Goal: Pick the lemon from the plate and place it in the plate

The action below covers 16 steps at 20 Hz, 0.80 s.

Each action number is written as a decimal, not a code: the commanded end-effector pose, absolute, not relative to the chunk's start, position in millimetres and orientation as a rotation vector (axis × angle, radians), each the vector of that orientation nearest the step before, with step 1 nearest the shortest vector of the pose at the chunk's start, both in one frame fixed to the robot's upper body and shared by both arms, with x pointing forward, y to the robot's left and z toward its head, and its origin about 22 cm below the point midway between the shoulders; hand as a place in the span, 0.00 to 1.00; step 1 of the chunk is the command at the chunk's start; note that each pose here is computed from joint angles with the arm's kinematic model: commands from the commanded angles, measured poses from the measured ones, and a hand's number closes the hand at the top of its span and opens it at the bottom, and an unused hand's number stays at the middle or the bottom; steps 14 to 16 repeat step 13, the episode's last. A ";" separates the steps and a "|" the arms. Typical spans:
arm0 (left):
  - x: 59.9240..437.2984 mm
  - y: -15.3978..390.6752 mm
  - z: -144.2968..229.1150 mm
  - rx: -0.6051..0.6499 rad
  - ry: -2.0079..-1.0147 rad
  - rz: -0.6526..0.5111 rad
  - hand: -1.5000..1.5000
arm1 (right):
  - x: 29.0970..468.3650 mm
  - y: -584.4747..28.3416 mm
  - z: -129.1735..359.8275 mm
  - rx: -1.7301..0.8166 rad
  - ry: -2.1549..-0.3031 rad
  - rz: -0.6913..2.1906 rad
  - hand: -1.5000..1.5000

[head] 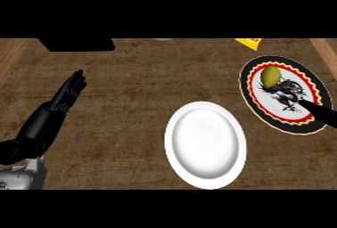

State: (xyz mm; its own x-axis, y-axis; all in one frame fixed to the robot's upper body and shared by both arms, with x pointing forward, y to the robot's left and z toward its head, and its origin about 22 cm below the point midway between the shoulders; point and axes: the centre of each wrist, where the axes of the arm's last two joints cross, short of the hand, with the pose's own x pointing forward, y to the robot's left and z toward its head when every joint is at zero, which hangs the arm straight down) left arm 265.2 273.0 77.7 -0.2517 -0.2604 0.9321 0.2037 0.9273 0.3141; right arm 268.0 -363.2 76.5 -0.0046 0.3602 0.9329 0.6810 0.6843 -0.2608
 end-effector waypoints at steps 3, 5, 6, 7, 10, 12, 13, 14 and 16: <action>266.7 263.2 64.8 0.036 -1.767 -0.438 0.50 | 209.6 -391.0 82.5 -0.852 -1.650 -0.308 0.00; 273.6 289.5 71.4 0.020 -1.767 -0.431 0.50 | 191.8 -392.5 86.5 -0.849 -1.625 -0.285 0.00; 278.0 278.4 84.7 0.036 -1.766 -0.446 0.50 | 185.3 -381.9 96.4 -0.831 -1.648 -0.282 0.00; 274.2 256.8 67.8 0.031 -1.771 -0.452 0.50 | 178.2 -399.4 86.5 -0.840 -1.656 -0.263 0.00; 262.1 275.3 82.0 0.038 -1.785 -0.465 0.50 | 173.7 -387.0 90.5 -0.834 -1.648 -0.261 0.00; 285.8 275.9 68.6 0.014 -1.782 -0.434 0.50 | 160.4 -407.9 89.8 -0.815 -1.645 -0.230 0.00; 256.8 260.5 89.1 0.016 -1.773 -0.446 0.50 | 154.3 -395.6 100.9 -0.780 -1.658 -0.214 0.00; 256.8 260.5 89.1 0.016 -1.773 -0.446 0.50 | 154.3 -395.6 100.9 -0.780 -1.658 -0.214 0.00; 256.8 260.5 89.1 0.016 -1.773 -0.446 0.50 | 154.3 -395.6 100.9 -0.780 -1.658 -0.214 0.00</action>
